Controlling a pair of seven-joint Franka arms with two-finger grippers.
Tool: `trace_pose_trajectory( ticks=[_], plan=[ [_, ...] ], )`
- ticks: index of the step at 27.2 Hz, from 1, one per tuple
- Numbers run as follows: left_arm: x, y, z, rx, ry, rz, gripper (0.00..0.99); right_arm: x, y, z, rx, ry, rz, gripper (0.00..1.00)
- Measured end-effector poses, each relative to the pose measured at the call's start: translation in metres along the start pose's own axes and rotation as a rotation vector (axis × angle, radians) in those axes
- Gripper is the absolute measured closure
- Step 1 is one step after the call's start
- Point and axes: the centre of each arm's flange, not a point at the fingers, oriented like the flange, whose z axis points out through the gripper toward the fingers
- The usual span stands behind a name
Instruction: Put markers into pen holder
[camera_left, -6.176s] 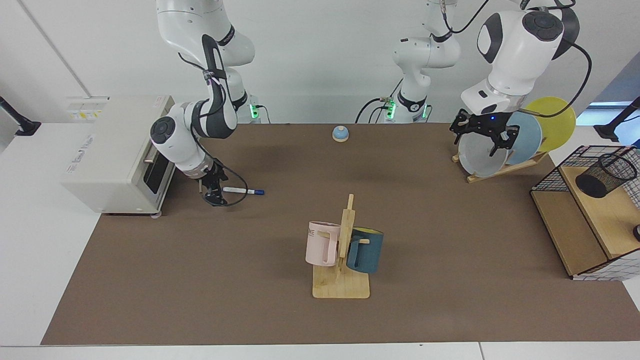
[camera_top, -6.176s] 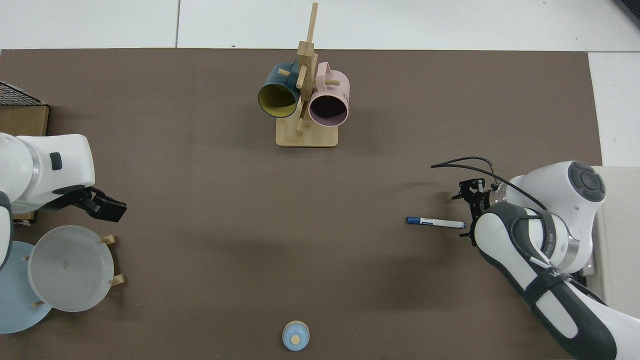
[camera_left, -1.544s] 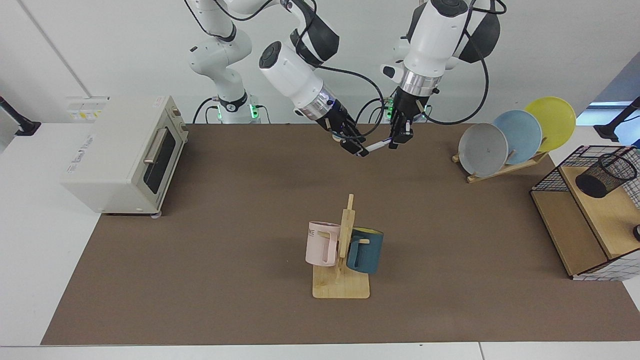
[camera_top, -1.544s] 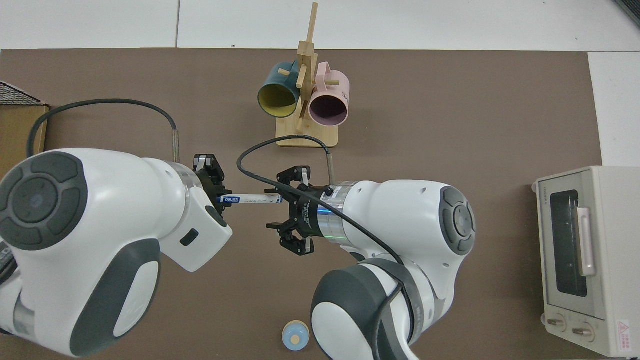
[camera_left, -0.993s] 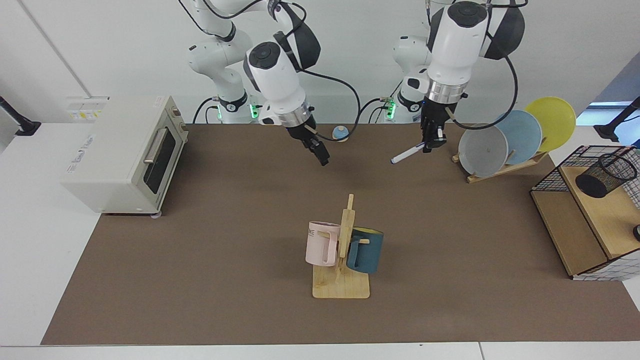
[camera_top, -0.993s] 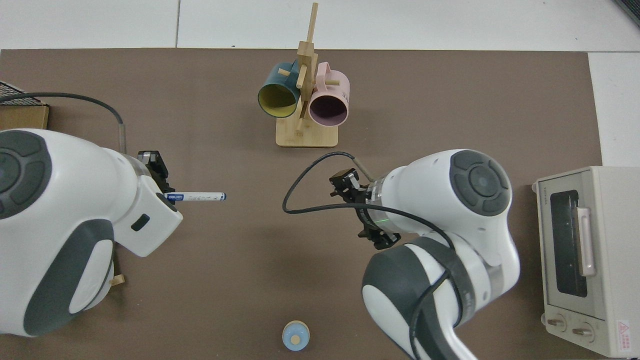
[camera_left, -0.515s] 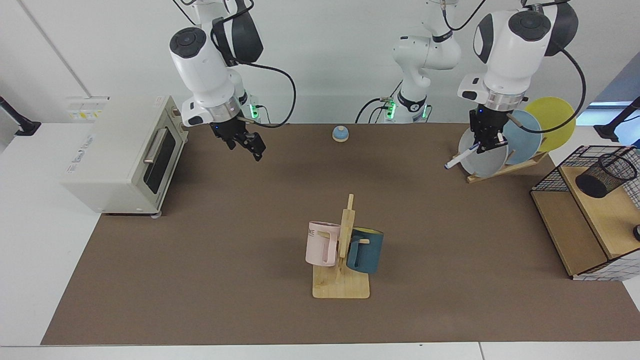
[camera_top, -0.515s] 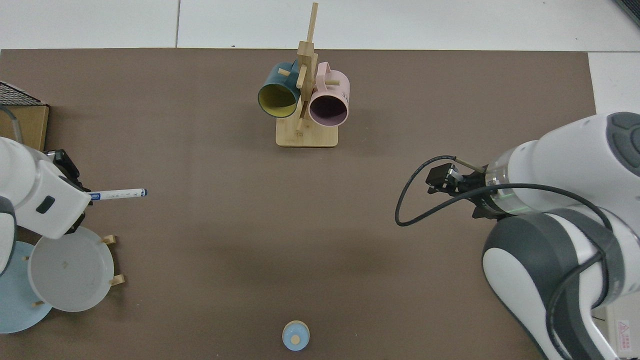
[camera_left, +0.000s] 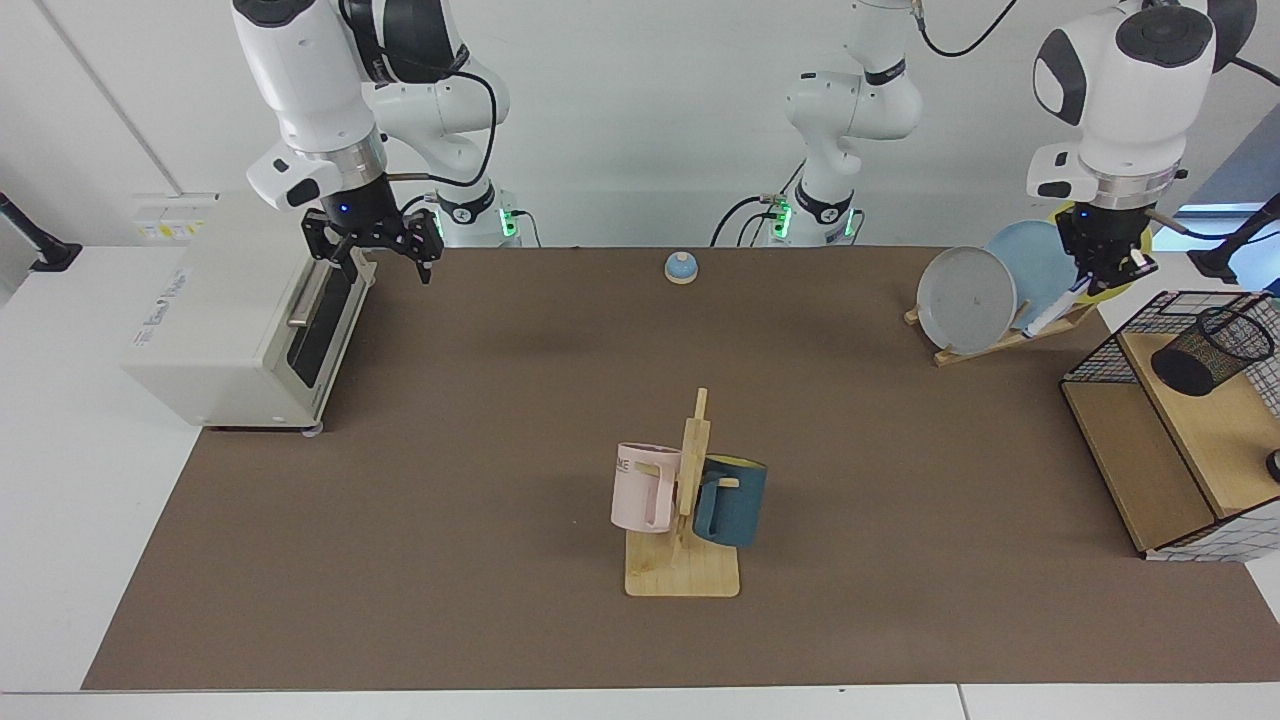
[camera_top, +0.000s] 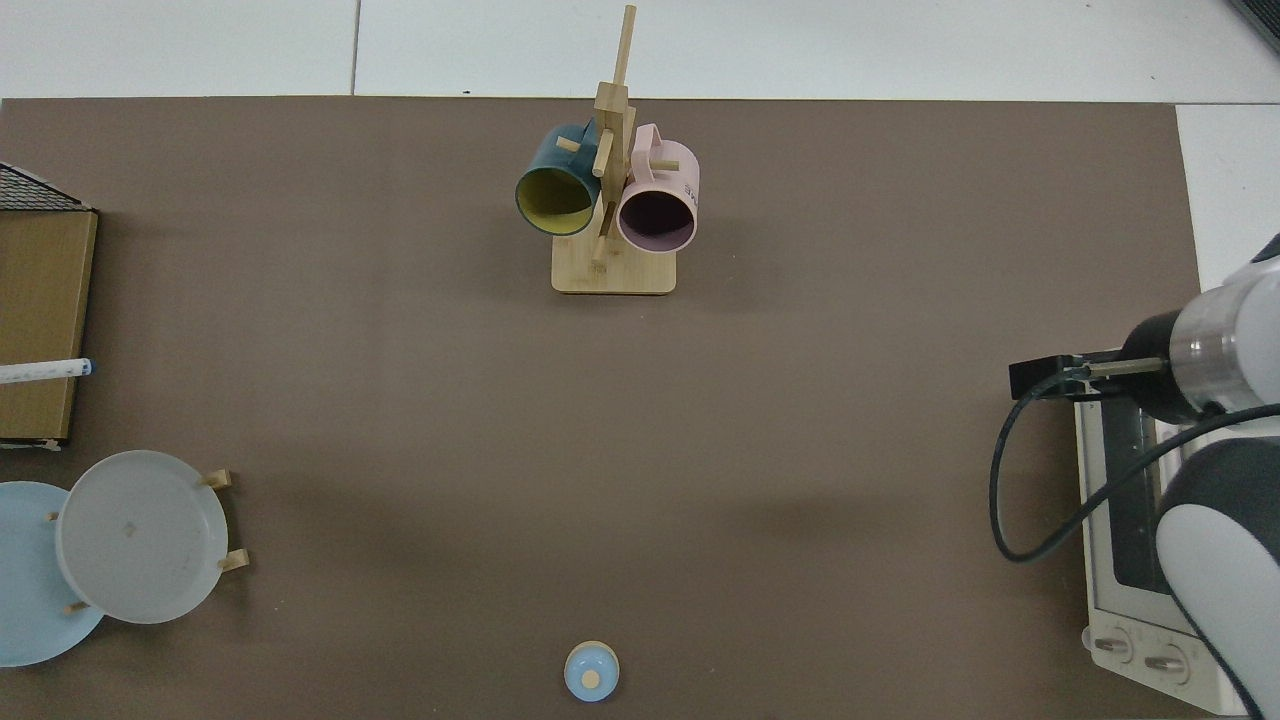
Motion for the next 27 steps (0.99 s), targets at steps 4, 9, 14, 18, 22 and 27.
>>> trace_pose_trajectory(
  ticks=[4, 9, 14, 18, 22, 27],
  plan=[
    [-0.02, -0.008, -0.001, 0.023, -0.081, -0.01, 0.828, 0.004, 0.01, -0.018, 0.0, -0.007, 0.006, 0.0],
    [-0.043, -0.015, 0.0, 0.042, -0.191, -0.002, 0.828, 0.01, 0.005, -0.021, 0.002, -0.008, 0.0, 0.0],
    [-0.052, -0.027, -0.011, 0.082, -0.291, 0.032, 0.828, 0.012, 0.002, -0.018, 0.001, -0.015, -0.005, 0.0],
    [-0.058, -0.045, -0.018, 0.15, -0.341, 0.108, 0.828, 0.012, 0.0, -0.018, 0.022, -0.023, -0.003, 0.0],
    [-0.068, -0.062, -0.015, 0.196, -0.367, 0.184, 0.828, 0.011, -0.002, -0.018, 0.053, -0.031, 0.004, 0.0],
    [-0.085, -0.073, -0.004, 0.199, -0.405, 0.238, 0.828, 0.011, -0.001, -0.019, 0.053, -0.029, 0.007, 0.0]
  ],
)
